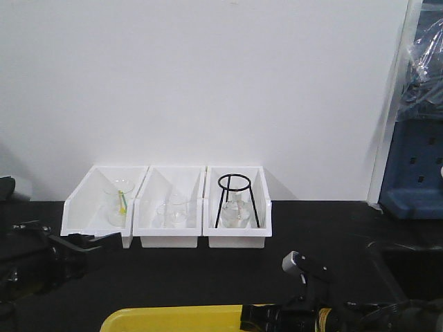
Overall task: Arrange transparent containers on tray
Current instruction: 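Lower the right gripper's test tube into the yellow tray beside the other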
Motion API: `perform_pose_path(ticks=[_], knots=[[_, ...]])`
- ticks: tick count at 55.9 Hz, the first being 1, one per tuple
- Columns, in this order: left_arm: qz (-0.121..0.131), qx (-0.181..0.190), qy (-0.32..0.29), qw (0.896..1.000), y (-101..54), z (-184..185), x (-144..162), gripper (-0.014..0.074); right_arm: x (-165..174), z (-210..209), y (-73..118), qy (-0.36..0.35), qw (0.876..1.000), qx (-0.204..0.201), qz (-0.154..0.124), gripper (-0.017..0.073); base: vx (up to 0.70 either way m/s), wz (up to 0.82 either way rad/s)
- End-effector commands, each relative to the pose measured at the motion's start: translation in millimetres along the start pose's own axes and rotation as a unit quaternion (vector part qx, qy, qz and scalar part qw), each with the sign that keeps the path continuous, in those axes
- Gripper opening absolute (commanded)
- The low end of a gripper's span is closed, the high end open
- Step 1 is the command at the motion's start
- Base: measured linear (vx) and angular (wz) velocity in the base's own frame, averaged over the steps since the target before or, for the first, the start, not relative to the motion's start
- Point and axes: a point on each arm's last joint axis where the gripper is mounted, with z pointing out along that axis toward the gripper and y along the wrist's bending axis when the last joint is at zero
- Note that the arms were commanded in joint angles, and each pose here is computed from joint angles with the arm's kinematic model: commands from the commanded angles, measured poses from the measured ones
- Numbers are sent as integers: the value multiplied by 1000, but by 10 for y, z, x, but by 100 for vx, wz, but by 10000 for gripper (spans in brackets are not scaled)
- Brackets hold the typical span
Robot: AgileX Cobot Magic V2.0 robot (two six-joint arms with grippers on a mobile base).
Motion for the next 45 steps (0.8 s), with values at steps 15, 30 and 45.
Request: perform_pose_path(ticks=[15, 30, 45], knots=[[19, 5, -24, 1000, -74, -78, -125, 435, -31, 91, -17, 2, 1000, -6, 5, 100, 0, 0], [19, 8, -22, 1000, -79, -78, -121, 435, -32, 91, -21, 2, 1000, -3, 5, 429, 0, 0], [19, 15, -18, 1000, -91, -78, -114, 435, -31, 83, 12, 3, 1000, -19, 5, 587, 0, 0]])
